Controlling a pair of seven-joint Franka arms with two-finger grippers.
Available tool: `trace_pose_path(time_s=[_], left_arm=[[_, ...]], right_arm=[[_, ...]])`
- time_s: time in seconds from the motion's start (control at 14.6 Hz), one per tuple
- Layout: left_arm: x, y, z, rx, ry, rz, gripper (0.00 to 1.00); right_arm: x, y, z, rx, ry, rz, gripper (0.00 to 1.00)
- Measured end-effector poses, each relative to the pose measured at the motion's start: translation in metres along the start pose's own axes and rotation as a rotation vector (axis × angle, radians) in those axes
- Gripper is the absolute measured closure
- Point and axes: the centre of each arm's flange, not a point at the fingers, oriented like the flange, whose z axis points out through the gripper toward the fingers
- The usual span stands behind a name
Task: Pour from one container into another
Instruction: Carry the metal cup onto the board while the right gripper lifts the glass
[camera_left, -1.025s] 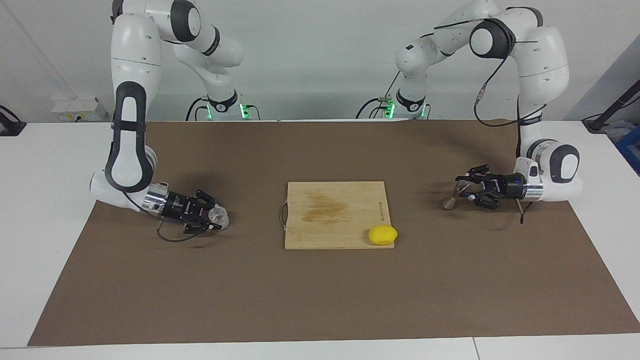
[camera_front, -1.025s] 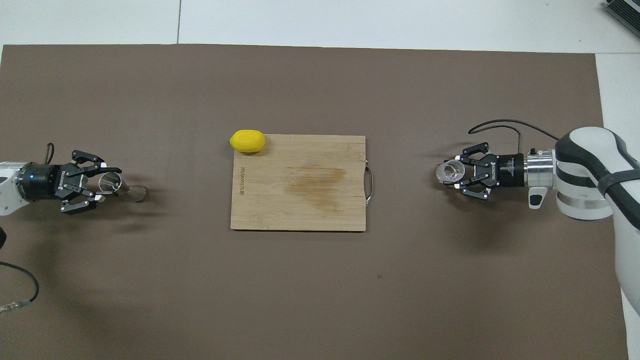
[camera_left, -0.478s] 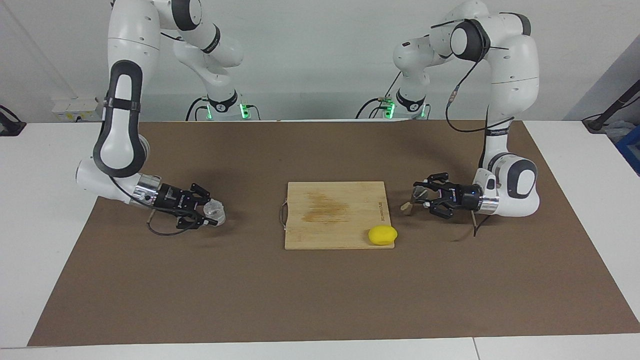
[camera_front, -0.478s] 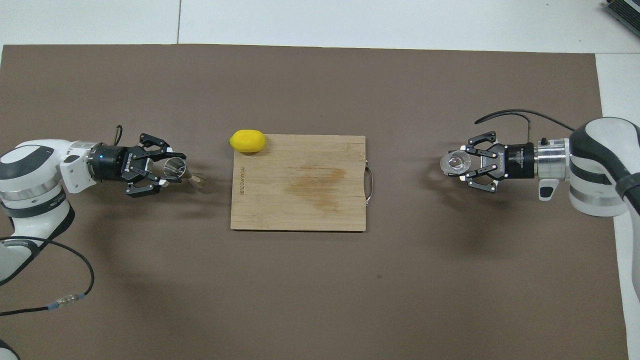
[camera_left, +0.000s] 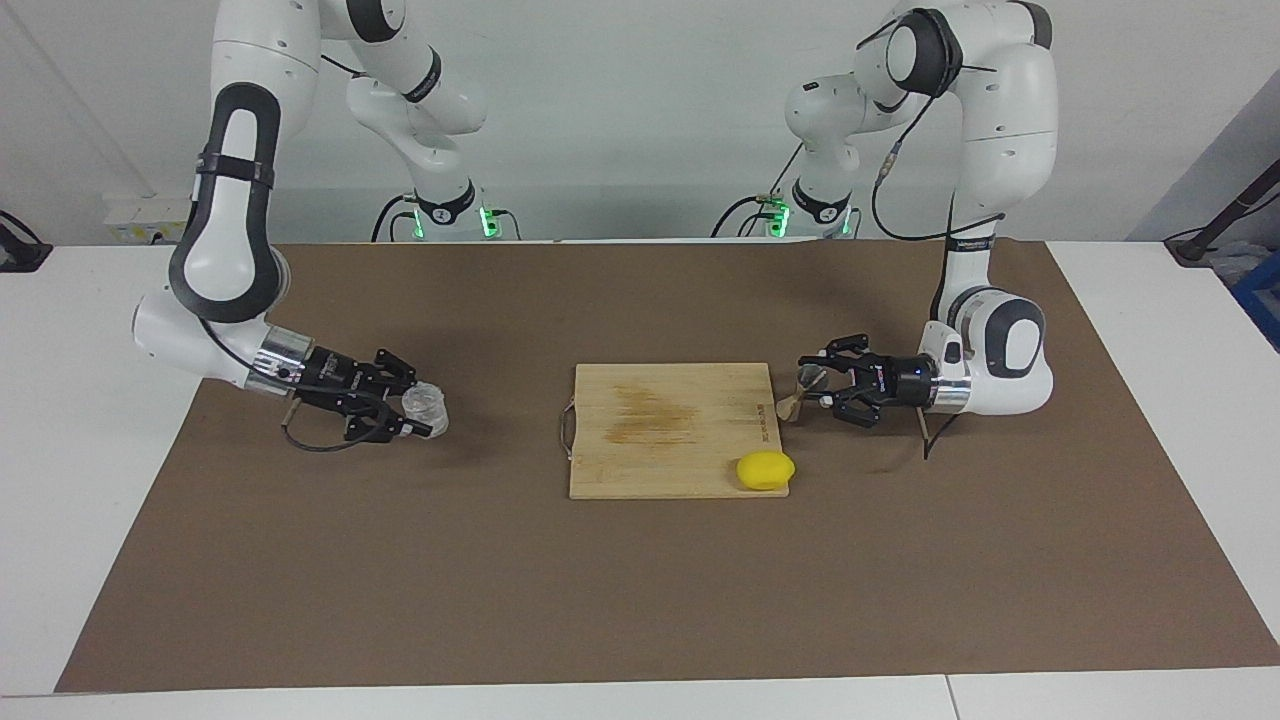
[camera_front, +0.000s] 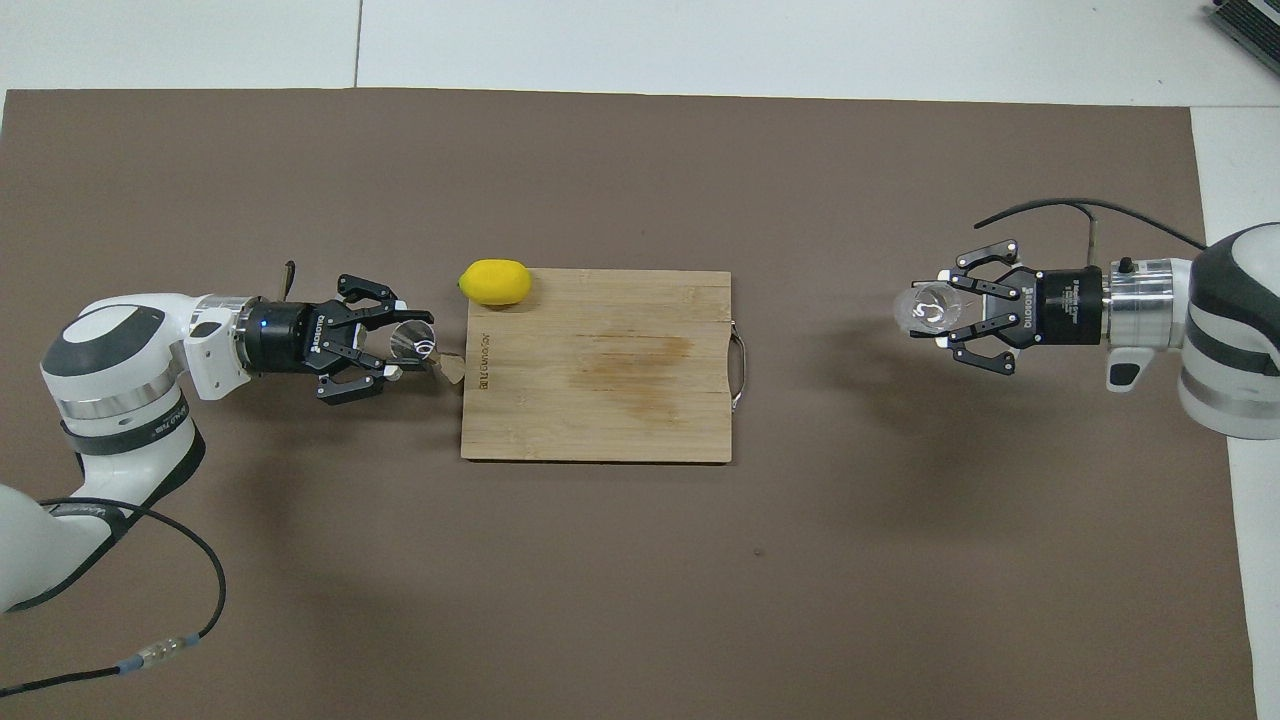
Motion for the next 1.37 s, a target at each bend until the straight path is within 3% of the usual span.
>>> trace_pose_path(time_s=[0.82, 1.37], left_arm=[[0.000, 0.012, 0.108, 0.099, 0.008, -0.019, 0.49], [-0.011, 0.018, 0.172, 0.190, 0.031, 0.136, 0.49]], right_arm=[[-0.010, -0.001, -0.006, 0.010, 0.001, -0.016, 0.49], [-0.038, -0.002, 0.009, -0.014, -0.004, -0.064, 0.49]])
